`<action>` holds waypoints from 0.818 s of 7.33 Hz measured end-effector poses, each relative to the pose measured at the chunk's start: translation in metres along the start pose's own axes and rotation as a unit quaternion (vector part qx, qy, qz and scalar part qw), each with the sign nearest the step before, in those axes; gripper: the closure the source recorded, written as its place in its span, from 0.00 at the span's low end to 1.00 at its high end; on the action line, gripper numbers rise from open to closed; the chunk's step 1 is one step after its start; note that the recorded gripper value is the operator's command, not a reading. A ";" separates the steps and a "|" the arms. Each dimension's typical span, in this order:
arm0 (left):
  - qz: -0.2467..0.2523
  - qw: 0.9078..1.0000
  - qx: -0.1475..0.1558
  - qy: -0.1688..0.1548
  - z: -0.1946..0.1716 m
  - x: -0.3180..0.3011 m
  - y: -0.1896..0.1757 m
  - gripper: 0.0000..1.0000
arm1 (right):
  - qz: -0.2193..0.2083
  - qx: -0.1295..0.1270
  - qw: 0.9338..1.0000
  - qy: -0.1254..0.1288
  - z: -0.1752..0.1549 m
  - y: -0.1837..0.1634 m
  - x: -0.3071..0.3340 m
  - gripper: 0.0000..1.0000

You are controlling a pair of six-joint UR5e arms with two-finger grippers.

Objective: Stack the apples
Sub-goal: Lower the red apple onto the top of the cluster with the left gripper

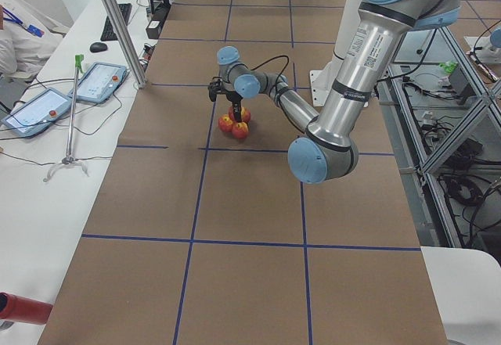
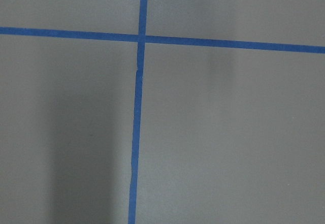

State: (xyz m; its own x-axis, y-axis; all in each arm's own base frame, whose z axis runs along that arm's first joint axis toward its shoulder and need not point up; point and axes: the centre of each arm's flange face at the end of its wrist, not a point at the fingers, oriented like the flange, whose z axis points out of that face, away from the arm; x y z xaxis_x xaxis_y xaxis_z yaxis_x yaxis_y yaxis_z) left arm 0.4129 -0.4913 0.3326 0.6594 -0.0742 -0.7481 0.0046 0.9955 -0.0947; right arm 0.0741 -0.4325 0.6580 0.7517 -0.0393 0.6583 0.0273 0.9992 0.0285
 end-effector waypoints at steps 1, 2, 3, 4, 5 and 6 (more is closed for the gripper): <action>0.003 1.000 0.001 0.003 0.002 0.001 0.000 0.52 | 0.000 0.000 1.000 0.000 0.000 0.000 0.000 0.00; 0.005 1.000 0.002 0.004 0.003 0.001 0.000 0.34 | 0.000 0.000 1.000 0.000 0.000 0.000 0.000 0.00; 0.009 1.000 0.003 0.008 0.004 0.001 0.000 0.11 | 0.000 0.000 1.000 0.000 0.000 0.000 0.000 0.00; 0.012 1.000 0.005 0.012 0.005 0.001 0.001 0.00 | 0.000 0.000 1.000 0.000 0.000 0.000 0.000 0.00; 0.013 1.000 0.007 0.014 0.005 0.000 0.001 0.00 | 0.000 0.000 1.000 0.000 0.000 0.000 0.000 0.00; 0.015 1.000 0.012 0.017 -0.001 0.001 0.002 0.00 | 0.000 0.000 1.000 0.000 0.000 0.000 0.000 0.00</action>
State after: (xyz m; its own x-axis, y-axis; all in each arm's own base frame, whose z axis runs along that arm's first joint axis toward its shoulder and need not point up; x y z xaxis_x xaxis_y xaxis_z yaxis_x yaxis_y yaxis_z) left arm 0.4129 -0.4890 0.3315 0.6336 -0.0460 -0.7723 0.0040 0.9984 -0.0561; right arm 0.0741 -0.4325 0.6580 0.7517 -0.0393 0.6583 0.0273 0.9992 0.0285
